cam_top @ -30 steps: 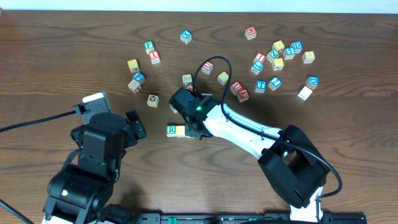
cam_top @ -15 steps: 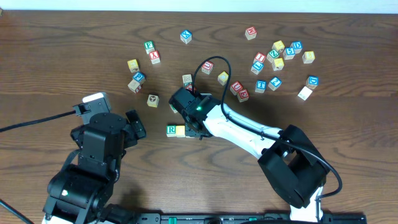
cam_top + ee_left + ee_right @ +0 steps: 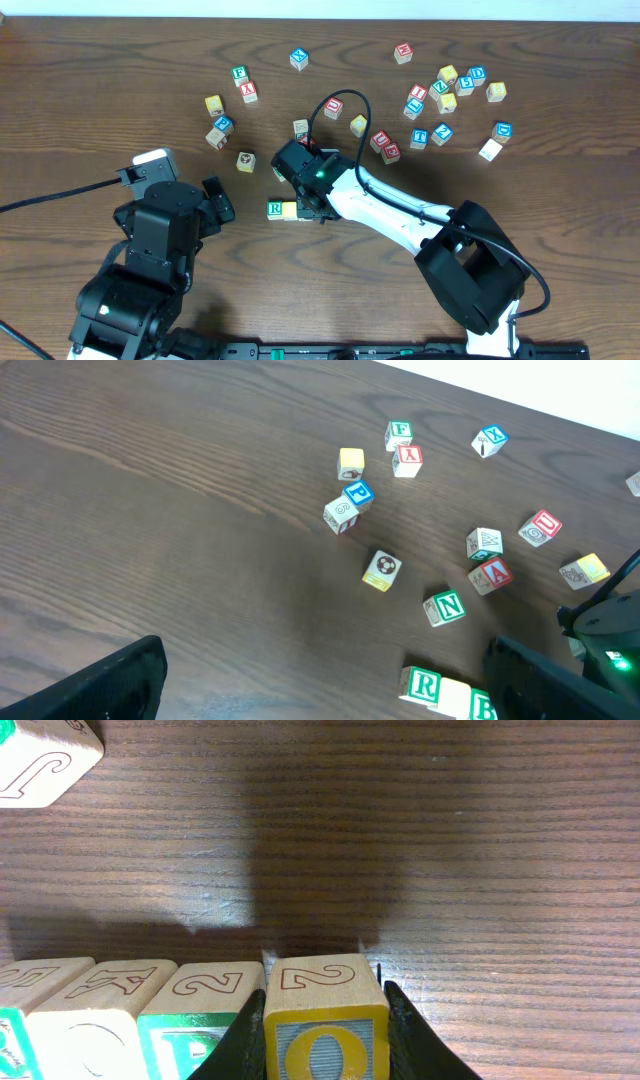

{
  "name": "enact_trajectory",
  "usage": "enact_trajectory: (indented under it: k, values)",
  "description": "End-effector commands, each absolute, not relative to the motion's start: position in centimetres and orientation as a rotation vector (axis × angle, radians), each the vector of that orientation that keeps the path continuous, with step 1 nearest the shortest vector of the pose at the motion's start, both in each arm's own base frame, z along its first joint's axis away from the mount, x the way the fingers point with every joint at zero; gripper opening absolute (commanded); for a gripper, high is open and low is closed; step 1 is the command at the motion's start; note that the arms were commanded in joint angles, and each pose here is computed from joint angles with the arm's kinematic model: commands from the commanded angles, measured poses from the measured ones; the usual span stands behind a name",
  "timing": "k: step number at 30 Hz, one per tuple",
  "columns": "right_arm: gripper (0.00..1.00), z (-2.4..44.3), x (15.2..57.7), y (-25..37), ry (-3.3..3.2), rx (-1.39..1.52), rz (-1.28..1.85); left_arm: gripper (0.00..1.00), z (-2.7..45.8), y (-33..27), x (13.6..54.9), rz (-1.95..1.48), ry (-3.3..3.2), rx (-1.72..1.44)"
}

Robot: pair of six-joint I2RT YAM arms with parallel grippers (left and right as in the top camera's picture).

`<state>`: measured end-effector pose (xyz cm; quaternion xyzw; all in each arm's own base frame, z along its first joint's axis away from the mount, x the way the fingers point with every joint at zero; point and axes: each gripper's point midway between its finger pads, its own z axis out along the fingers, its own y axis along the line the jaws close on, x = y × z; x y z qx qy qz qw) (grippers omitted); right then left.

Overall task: Spell out ROBOT
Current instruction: 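Lower the yellow O block to the right of the B block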

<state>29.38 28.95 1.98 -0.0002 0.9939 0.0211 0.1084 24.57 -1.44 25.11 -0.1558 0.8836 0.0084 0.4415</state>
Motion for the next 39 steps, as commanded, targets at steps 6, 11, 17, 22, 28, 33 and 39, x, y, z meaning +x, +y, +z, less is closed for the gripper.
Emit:
enact_trajectory:
  k: [6, 11, 17, 22, 28, 33, 39]
  values:
    - [0.01, 1.6, 29.2, 28.2, 2.904, -0.036, -0.024, 0.99, 26.1, -1.1, 24.7, 0.033, 2.169, -0.386]
    - [0.01, 1.6, 29.2, 27.9, 2.902, -0.03, -0.045, 0.99, 26.1, -1.1, 24.7, 0.033, 2.169, -0.386]
    - [0.01, 1.5, 28.8, 27.2, 2.917, -0.001, -0.085, 0.99, 26.1, -1.1, 24.6, 0.033, 2.169, -0.386]
    - [0.01, 1.0, 28.6, 27.0, 2.919, 0.009, -0.091, 0.99, 26.1, -1.1, 24.6, 0.033, 2.169, -0.386]
    - [0.01, 0.3, 28.4, 26.7, 2.922, 0.008, -0.096, 0.99, 26.1, -1.1, 24.7, 0.033, 2.169, -0.386]
    - [0.01, 0.3, 28.4, 26.8, 2.92, 0.008, -0.089, 0.99, 26.1, -1.1, 24.7, 0.034, 2.169, -0.386]
    - [0.01, 0.2, 28.3, 26.9, 2.927, 0.007, -0.081, 0.99, 26.1, -1.1, 24.7, 0.033, 2.169, -0.386]
